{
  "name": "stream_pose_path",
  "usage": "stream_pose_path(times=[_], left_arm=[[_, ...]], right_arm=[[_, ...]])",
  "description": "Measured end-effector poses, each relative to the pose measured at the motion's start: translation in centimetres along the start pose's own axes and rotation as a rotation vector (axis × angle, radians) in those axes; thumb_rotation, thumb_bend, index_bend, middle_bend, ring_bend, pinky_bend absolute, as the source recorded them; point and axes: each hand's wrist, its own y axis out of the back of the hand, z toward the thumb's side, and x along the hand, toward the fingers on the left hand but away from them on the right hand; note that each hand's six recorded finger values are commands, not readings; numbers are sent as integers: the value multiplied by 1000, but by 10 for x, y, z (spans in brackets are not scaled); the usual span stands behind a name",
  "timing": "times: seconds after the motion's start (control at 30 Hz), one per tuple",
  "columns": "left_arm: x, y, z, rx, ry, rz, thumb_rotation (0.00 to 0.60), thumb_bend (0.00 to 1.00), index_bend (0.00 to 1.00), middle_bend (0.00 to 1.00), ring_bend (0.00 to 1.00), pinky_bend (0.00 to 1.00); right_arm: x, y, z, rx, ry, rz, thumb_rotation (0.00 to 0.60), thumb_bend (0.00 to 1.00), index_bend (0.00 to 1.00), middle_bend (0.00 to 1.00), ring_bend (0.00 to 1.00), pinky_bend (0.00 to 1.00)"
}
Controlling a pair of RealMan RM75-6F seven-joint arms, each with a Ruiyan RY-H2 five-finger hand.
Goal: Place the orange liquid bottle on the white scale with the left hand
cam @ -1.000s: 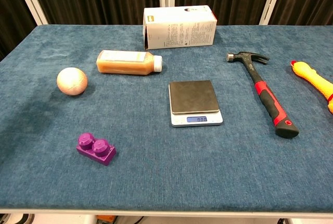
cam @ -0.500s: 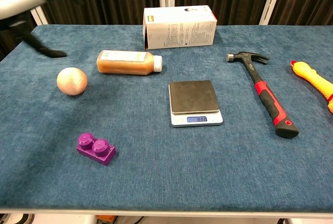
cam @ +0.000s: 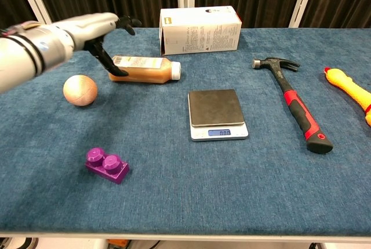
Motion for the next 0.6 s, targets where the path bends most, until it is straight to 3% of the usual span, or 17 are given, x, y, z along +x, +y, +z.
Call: stream_pose_path(times=[0.43, 0.6], left_arm=[[28, -29, -10, 33, 55, -79, 600, 182, 102, 113, 9, 37], [34, -35, -10, 45, 58, -80, 600, 214, 223, 242, 127, 144]], right_arm=[[-4, -2, -8, -11, -17, 4, 600, 327, 0, 0, 0, 0], [-3, -3, -12, -13, -27, 2, 600, 327, 0, 0, 0, 0]])
